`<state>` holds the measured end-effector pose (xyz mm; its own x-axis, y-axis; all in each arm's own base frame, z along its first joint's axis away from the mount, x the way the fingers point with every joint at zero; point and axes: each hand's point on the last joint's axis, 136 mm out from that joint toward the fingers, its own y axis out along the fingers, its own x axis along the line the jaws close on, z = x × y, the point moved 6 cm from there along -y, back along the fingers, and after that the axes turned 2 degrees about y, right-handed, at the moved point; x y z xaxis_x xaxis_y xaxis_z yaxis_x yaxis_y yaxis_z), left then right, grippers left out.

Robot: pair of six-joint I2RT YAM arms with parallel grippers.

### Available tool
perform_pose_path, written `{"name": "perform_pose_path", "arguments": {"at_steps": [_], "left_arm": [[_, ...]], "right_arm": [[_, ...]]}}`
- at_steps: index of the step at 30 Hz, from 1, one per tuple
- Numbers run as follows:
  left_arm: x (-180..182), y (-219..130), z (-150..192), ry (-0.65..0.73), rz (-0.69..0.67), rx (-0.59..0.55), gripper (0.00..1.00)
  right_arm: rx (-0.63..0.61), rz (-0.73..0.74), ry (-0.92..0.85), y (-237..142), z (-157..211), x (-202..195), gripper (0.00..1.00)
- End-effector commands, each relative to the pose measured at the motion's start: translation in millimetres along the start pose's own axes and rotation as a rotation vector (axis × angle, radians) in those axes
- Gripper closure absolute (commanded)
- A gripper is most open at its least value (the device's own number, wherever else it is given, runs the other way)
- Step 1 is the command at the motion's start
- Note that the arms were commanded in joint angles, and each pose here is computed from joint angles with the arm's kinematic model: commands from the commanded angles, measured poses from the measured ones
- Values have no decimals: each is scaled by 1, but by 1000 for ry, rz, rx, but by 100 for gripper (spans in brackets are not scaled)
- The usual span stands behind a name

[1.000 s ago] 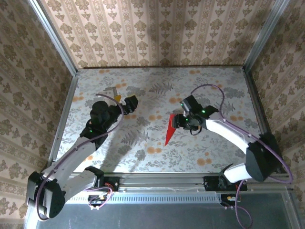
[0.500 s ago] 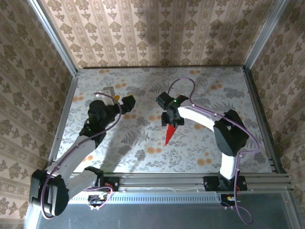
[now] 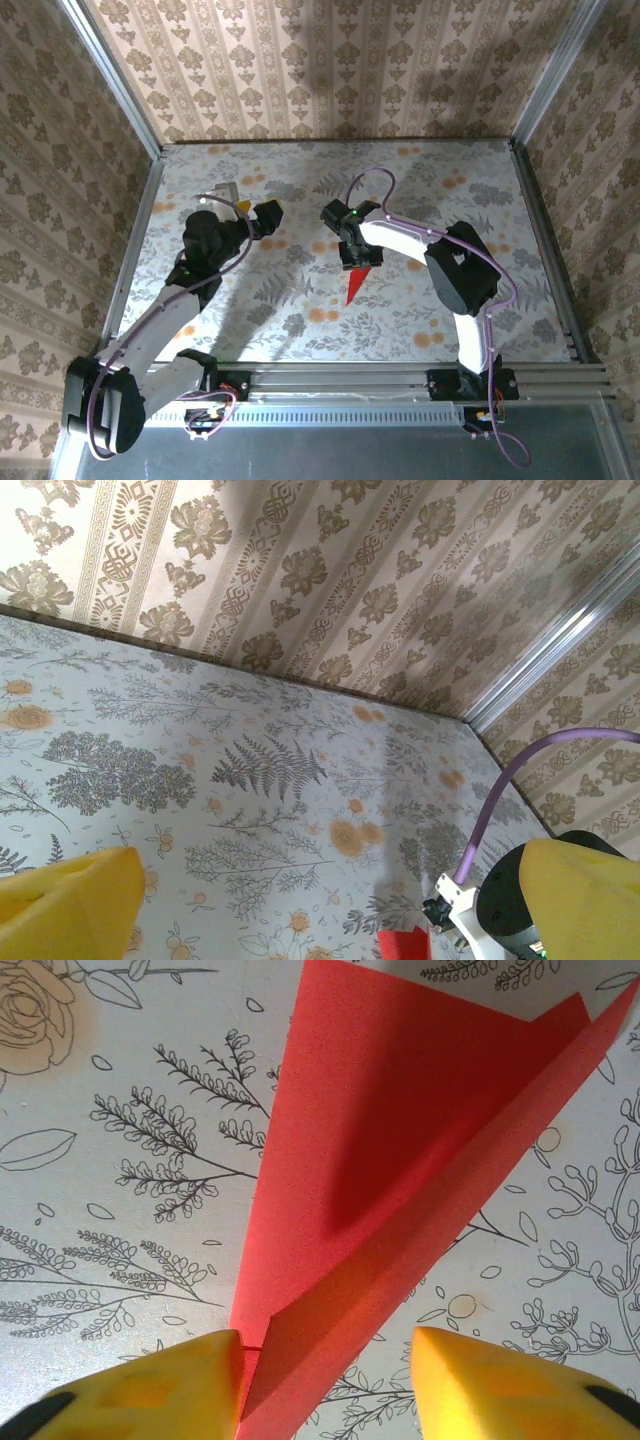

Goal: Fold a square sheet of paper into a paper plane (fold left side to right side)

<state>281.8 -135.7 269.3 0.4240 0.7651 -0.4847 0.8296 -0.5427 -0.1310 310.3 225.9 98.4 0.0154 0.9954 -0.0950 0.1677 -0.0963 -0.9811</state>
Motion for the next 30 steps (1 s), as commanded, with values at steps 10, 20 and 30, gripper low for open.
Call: {"name": "perform_pose_path", "arguments": {"at_steps": [10, 20, 30], "left_arm": [[-1, -2, -4, -10, 20, -26, 3], [-1, -2, -4, -12, 20, -23, 2], [-1, -4, -5, -11, 21, -26, 2]], "right_arm": [[-60, 12, 14, -22, 10, -17, 90], [-196, -246, 58, -58, 7, -23, 99], [-179, -661, 190, -19, 16, -31, 99]]}}
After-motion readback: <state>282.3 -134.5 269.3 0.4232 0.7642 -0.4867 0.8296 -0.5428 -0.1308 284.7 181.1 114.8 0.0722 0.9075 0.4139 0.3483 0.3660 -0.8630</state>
